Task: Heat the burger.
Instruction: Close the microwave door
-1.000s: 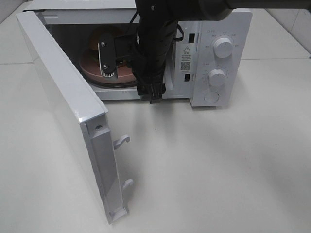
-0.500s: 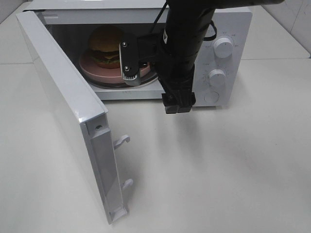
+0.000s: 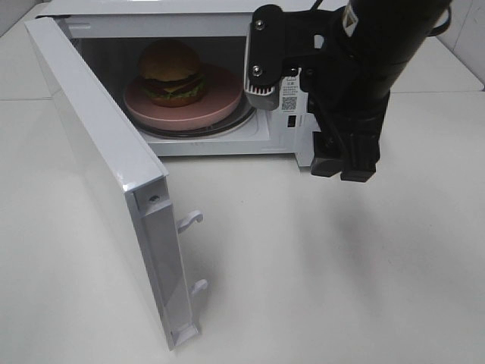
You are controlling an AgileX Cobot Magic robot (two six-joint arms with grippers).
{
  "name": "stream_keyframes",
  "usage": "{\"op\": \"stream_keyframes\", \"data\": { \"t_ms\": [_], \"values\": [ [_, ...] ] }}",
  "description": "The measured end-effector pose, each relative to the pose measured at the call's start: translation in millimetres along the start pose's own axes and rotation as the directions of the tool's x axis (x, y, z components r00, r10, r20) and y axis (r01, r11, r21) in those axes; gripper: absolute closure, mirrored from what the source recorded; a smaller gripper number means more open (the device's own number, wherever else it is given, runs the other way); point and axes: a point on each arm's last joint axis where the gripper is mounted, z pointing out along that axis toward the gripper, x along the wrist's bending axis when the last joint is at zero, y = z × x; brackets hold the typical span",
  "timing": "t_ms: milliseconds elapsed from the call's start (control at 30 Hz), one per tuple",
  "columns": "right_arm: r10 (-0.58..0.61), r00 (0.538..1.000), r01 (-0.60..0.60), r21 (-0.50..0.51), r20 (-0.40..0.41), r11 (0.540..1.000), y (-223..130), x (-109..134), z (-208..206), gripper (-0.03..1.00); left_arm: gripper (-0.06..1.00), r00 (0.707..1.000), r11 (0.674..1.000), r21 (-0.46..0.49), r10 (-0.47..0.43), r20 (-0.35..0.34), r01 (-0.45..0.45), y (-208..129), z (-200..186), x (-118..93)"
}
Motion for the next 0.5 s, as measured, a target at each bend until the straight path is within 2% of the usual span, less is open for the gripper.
{"op": "stream_keyframes", "data": {
  "t_ms": [33,100,133,167,200,267,300,333,400,467,500],
  "values": [
    [0.000,1.000,0.000,0.000,0.000,1.000,0.0,0.0,0.0,0.21,-0.04,1.000,1.000,0.000,0.000,0.000,0.000,0.0,0.0,0.0],
    [0.116,0.993,-0.116,0.004,-0.003,0.993,-13.4,5.6,-5.2,0.22,-0.04,1.000,1.000,0.000,0.000,0.000,0.000,0.0,0.0,0.0],
    [0.116,0.993,-0.116,0.004,-0.003,0.993,-13.4,5.6,-5.2,0.22,-0.04,1.000,1.000,0.000,0.000,0.000,0.000,0.0,0.0,0.0],
    [0.197,0.980,-0.197,0.014,-0.002,0.980,-24.1,8.2,-7.2,0.22,-0.04,1.000,1.000,0.000,0.000,0.000,0.000,0.0,0.0,0.0],
    [0.197,0.980,-0.197,0.014,-0.002,0.980,-24.1,8.2,-7.2,0.22,-0.04,1.000,1.000,0.000,0.000,0.000,0.000,0.0,0.0,0.0],
    [0.319,0.948,-0.318,0.046,-0.005,0.947,-40.7,11.7,-6.0,0.22,-0.04,1.000,1.000,0.000,0.000,0.000,0.000,0.0,0.0,0.0],
    [0.319,0.948,-0.318,0.046,-0.005,0.947,-40.7,11.7,-6.0,0.22,-0.04,1.000,1.000,0.000,0.000,0.000,0.000,0.0,0.0,0.0],
    [0.393,0.919,-0.392,0.064,-0.003,0.918,-50.8,13.9,-6.4,0.22,-0.04,1.000,1.000,0.000,0.000,0.000,0.000,0.0,0.0,0.0],
    [0.428,0.904,-0.427,0.076,-0.003,0.901,-56.4,15.2,-6.1,0.22,-0.04,1.000,1.000,0.000,0.000,0.000,0.000,0.0,0.0,0.0],
    [0.526,0.850,-0.525,0.088,0.006,0.847,-70.1,16.4,-7.9,0.22,-0.04,1.000,1.000,0.000,0.000,0.000,0.000,0.0,0.0,0.0],
    [0.526,0.850,-0.525,0.088,0.006,0.847,-70.1,16.4,-7.9,0.22,-0.04,1.000,1.000,0.000,0.000,0.000,0.000,0.0,0.0,0.0]
  ]
}}
